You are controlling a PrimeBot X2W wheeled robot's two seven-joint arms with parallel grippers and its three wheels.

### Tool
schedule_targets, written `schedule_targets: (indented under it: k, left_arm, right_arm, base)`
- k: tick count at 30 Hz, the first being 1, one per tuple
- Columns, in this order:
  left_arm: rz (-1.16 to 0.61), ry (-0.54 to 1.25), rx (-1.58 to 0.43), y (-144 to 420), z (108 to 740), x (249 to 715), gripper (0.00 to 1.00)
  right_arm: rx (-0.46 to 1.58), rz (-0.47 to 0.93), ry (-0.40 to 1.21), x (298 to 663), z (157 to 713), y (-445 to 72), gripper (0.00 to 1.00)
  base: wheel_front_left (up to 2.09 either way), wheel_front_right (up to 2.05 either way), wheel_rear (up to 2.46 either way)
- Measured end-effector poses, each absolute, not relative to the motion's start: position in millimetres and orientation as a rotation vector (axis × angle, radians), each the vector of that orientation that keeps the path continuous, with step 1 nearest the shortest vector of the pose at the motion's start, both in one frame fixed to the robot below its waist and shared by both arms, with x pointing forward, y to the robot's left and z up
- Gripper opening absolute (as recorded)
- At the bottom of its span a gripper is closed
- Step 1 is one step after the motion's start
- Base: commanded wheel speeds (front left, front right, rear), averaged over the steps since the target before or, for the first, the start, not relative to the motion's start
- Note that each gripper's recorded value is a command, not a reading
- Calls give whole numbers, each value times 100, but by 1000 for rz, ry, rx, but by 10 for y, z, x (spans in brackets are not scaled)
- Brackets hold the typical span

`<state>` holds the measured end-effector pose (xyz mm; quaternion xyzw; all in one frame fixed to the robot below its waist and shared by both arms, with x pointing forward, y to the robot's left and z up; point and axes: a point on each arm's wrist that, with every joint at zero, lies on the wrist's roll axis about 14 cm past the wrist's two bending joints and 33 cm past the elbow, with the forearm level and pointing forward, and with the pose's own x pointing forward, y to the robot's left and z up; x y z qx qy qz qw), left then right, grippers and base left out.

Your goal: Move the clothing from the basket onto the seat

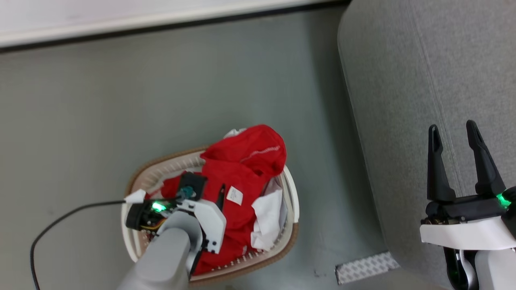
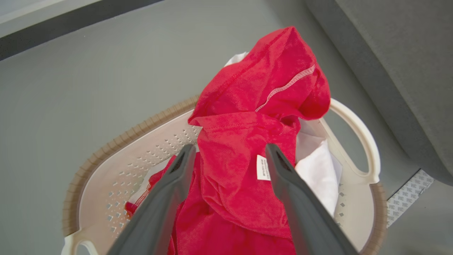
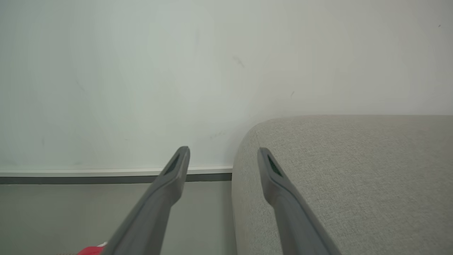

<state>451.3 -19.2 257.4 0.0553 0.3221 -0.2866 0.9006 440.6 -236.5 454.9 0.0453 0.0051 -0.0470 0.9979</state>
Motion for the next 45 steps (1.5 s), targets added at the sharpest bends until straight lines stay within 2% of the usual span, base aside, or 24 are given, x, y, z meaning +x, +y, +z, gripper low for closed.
schedule_targets:
  k: [6, 24, 26, 27, 35, 45]
  left_arm:
    - [-597, 786, 128, -264, 2118, 4505, 100]
    - [-645, 881, 150, -469, 1531, 4637, 100]
    - [-649, 895, 148, -484, 1464, 4621, 36]
    - [-658, 904, 143, -497, 1433, 4603, 0]
    - [-659, 900, 106, -407, 1418, 4581, 0]
    - [-638, 766, -94, -410, 2085, 4488, 0]
  right_arm:
    - [79, -115, 52, 4488, 4347, -2454, 100]
    - [48, -125, 132, 4589, 3974, -2528, 100]
    - [44, -126, 147, 4586, 3912, -2534, 100]
    - [43, -127, 154, 4584, 3884, -2538, 100]
    - [37, -124, 174, 4614, 3770, -2526, 100]
    - [57, -98, 107, 4587, 4081, -2409, 100]
  base:
    - [0, 0, 0]
    - [0, 0, 0]
    - [0, 0, 0]
    - [0, 0, 0]
    - [0, 0, 0]
    - [0, 0, 0]
